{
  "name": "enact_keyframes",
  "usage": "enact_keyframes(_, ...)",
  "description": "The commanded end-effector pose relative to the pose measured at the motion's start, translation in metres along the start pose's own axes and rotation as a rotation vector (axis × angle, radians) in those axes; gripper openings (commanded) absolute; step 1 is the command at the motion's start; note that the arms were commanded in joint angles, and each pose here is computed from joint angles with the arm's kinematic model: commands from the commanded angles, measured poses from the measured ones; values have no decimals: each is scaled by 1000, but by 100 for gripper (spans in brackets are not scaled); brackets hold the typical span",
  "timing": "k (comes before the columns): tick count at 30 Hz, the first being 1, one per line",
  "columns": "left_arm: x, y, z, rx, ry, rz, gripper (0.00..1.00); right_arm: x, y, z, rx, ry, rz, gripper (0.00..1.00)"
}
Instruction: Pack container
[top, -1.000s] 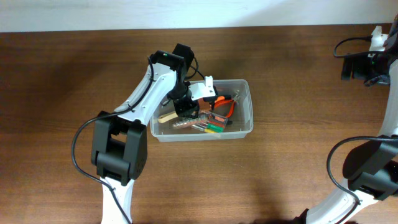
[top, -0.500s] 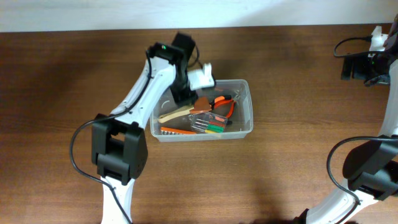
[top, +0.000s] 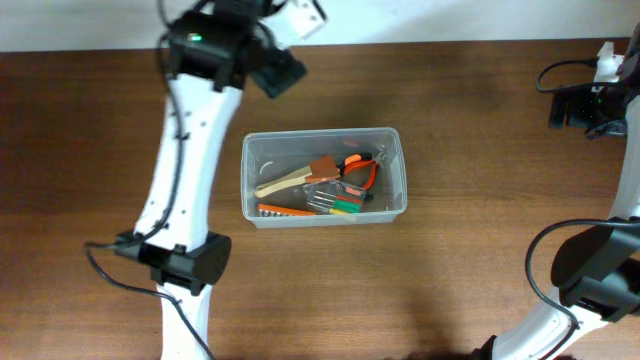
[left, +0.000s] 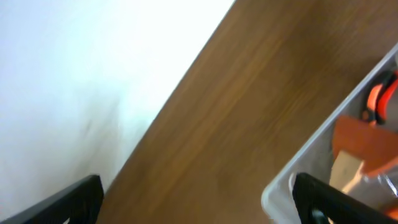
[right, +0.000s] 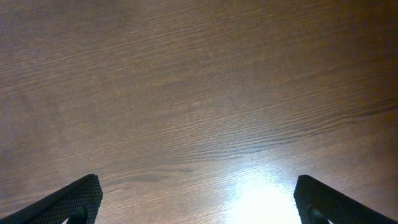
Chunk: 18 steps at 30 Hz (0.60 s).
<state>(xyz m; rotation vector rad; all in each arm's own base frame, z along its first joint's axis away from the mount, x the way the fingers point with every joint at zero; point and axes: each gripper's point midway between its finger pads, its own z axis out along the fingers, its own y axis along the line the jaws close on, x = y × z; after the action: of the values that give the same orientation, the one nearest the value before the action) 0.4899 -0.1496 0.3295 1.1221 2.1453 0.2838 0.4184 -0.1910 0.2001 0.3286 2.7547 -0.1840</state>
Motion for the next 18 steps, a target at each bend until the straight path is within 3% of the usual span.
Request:
enact_keyframes(1,22,34,-46,-86,-2,-129,99,1,2,3,-8,5,-5,99)
enact_keyframes(8,68,53,-133,-147,-8,-247,99,1,2,3,-8,5,-6,99)
enact_keyframes(10,70,57,-168,-173,-80,-370,99,1,2,3,-8,5,-6,99)
enact_keyframes(18,71,25,-279,-170,-315,-506,99,1,2,3,-8,5,-6,99)
